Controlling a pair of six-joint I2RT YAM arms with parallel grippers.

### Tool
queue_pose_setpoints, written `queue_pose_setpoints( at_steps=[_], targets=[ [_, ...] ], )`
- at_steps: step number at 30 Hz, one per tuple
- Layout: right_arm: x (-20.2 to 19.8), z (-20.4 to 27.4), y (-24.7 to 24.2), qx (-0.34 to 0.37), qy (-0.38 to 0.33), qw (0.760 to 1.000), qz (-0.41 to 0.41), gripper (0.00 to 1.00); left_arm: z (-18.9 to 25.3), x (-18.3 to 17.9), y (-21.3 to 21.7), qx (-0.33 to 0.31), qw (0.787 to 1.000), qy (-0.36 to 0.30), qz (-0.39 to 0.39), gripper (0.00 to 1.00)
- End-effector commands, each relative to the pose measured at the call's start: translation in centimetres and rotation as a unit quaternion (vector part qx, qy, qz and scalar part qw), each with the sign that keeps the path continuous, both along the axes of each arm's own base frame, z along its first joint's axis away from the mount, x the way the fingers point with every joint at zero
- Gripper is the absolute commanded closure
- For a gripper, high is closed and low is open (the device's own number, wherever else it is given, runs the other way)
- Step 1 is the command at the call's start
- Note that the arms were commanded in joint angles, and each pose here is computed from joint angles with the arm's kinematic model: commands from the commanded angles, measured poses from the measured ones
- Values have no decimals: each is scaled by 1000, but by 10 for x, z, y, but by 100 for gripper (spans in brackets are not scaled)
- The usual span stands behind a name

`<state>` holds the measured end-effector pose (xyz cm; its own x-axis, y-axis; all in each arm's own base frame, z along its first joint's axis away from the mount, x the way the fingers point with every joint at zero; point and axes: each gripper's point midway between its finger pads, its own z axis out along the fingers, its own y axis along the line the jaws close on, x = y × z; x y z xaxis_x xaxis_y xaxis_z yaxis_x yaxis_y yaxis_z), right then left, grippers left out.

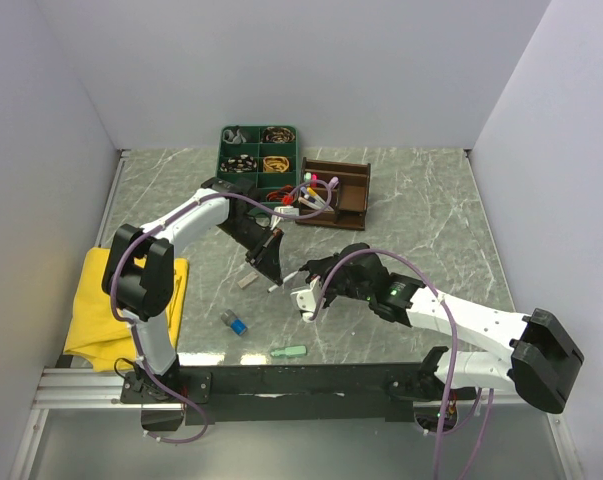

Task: Sort the stationery into containers
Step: Close the pen cap on the pen.

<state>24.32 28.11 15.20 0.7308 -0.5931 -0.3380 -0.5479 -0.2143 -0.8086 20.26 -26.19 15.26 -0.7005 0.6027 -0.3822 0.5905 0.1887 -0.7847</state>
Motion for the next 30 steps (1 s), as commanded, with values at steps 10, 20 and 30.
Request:
queue_pose_setpoints(
  at_steps=[10, 20, 30],
  targets=[
    [5, 37, 13, 42, -22, 999, 10, 100, 11, 2, -2, -22, 1000, -7, 2, 99],
    [2, 40, 10, 45, -20, 999, 14, 100, 11, 4, -2, -21, 1000, -8, 3, 99],
    [7, 40, 8, 44, -16, 999, 0, 100, 13, 4, 0, -21, 1000, -15, 7, 99]
  ],
)
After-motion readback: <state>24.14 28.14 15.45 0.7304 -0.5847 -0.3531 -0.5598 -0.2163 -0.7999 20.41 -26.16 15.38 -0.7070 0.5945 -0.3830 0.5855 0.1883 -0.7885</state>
